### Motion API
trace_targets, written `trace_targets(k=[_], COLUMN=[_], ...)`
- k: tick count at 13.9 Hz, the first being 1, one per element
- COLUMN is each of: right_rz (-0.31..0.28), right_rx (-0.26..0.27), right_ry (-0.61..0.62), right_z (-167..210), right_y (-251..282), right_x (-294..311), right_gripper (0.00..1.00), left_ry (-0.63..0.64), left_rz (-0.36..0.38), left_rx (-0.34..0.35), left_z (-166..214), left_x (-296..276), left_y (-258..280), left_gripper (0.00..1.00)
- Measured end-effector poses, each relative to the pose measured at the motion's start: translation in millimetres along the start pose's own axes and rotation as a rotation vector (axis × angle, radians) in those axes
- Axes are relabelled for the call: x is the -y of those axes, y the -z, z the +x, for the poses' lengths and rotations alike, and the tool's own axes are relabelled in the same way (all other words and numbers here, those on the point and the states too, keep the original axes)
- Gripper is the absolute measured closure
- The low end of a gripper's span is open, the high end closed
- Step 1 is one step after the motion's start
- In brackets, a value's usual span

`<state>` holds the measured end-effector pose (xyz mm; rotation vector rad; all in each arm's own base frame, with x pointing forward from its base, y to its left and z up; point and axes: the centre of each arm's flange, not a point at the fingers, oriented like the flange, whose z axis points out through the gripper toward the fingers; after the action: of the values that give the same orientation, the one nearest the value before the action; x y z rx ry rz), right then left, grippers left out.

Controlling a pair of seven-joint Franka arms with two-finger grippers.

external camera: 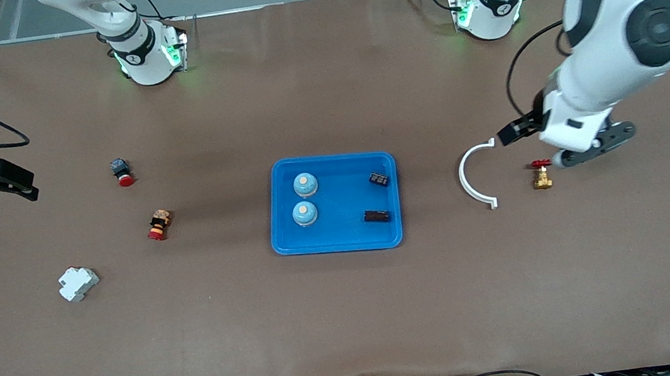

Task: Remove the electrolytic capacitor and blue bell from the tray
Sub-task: 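Reach the left gripper to a capacitor while the right gripper reaches the tray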

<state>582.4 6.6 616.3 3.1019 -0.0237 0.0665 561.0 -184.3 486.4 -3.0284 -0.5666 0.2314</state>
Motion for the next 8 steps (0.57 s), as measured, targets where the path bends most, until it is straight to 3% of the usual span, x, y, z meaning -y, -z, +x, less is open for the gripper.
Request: trace_targets(k=[8], right_rz=[0.001], right_rx=[0.019], right_ry=[0.02], right_z=[4.8], right_y=[-11.8], right_x=[10.9], right_gripper=[0.0], left_ry=[0.311], left_rz=[-0.073], left_rx=[-0.04], left_z=[-63.0], left_x=[-120.9], left_y=[-93.7], left_gripper=[0.0])
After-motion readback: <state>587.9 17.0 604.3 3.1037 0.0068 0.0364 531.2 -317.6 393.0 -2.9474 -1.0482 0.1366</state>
